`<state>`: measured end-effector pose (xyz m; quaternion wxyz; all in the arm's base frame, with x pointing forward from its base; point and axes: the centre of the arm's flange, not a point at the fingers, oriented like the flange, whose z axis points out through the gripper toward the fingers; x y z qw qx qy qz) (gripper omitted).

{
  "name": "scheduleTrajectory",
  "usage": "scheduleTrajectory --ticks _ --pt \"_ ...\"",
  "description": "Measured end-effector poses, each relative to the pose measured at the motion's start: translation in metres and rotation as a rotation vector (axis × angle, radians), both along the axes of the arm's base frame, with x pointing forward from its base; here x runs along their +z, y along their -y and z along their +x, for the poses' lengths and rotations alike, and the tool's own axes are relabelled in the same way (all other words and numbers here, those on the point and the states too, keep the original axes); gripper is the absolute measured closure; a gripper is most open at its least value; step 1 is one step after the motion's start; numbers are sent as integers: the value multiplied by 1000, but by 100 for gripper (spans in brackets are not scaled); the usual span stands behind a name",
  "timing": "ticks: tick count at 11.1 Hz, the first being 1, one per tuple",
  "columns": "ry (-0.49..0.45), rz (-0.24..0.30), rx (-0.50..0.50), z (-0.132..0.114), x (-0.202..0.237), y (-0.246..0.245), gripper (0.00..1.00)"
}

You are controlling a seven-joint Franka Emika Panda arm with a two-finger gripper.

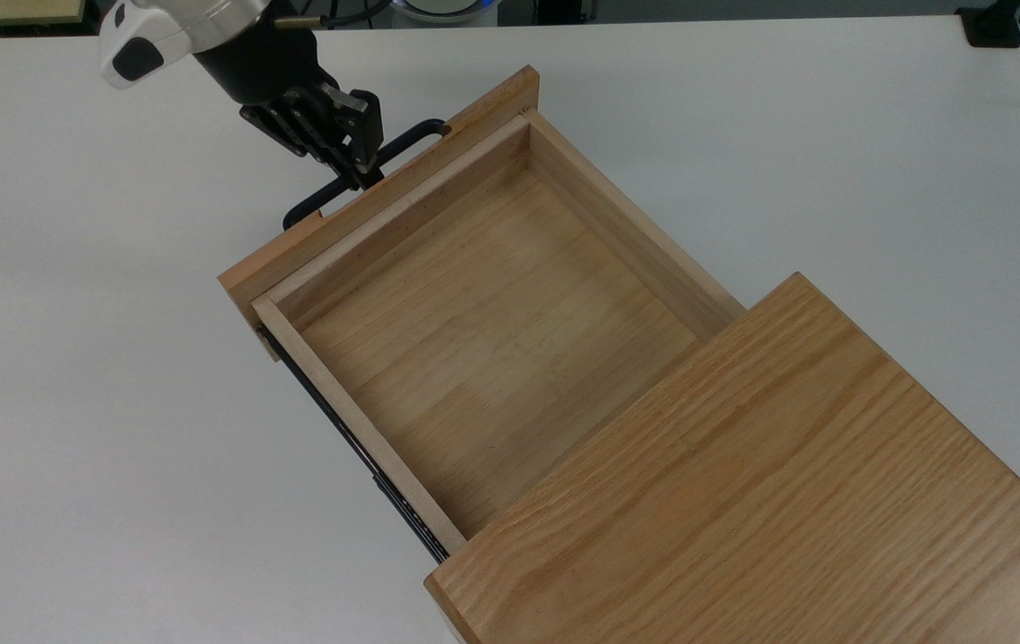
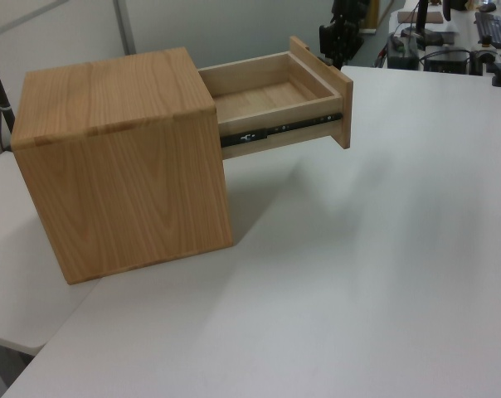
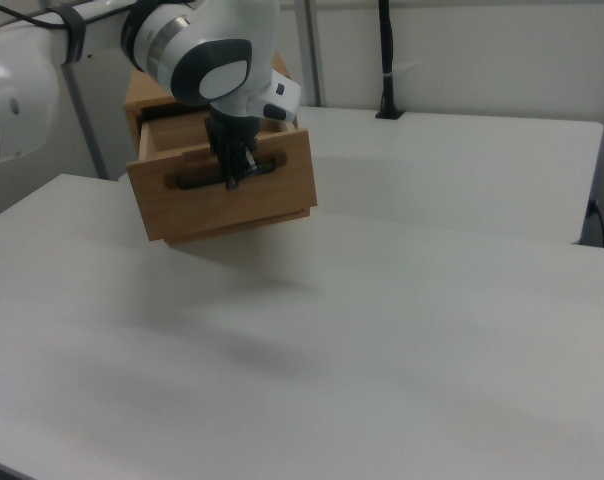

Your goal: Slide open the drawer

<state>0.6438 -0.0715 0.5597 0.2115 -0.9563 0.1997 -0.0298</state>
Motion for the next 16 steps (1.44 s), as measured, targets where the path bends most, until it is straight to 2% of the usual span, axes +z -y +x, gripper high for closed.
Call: scheduleTrajectory --ticks 2,3,5,7,8,14,16 --pt "4 -5 14 -4 3 1 79" --pt "35 -18 72 -10 17 2 70" --pt "107 -27 98 -32 68 3 39" --pt "118 -28 104 -39 77 2 10" --pt "111 -28 110 -37 71 2 0" --pt "98 -50 116 -35 65 4 0" --pt "93 -74 122 -36 64 5 0"
